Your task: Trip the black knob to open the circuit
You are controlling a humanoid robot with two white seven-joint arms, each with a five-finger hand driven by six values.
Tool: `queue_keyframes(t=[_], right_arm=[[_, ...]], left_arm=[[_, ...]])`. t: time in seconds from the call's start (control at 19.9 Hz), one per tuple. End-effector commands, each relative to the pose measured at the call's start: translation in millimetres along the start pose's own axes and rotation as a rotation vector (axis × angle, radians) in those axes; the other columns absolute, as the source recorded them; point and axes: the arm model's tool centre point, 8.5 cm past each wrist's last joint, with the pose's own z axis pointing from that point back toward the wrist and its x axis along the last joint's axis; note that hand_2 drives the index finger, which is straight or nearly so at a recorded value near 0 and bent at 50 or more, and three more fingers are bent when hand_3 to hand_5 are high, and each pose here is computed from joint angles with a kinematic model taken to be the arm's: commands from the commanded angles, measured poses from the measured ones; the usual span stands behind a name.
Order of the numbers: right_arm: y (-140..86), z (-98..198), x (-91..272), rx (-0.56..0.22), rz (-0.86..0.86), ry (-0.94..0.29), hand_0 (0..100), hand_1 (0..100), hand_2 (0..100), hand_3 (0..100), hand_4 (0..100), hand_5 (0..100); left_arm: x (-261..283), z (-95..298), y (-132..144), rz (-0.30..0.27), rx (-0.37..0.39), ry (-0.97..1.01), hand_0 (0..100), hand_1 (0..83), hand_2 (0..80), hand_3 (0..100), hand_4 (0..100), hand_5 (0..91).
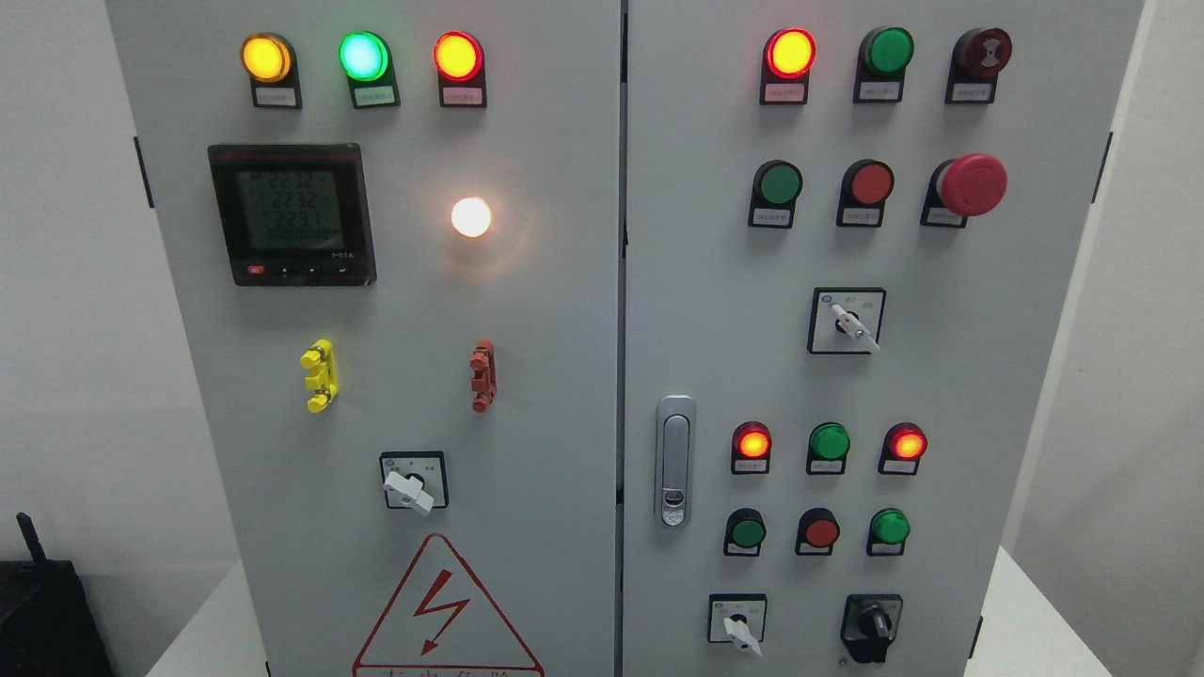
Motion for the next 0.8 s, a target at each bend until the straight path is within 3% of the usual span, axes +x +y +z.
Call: queue_keyframes(t=[0.0,0.3,0.75], right_arm=[[1,-11,14,0.007,-0.003,-0.032,0,0,0,91,84,70],[6,-22,17,0.019,-0.008,-0.033,0,0,0,100,93,89],[7,-29,15,0.021,-0.008,-0.020,0,0,2,100,99,96]], left_arm=[[9,-1,1,-0.003,0.002,-0.025,12,38.9,0.0,0,0,0.0],[9,-1,1,-0.003,0.002,-0.025,12,38.9,0.0,0,0,0.0],[9,-1,1,-0.003,0.002,-0.025,12,38.9,0.0,0,0,0.0]])
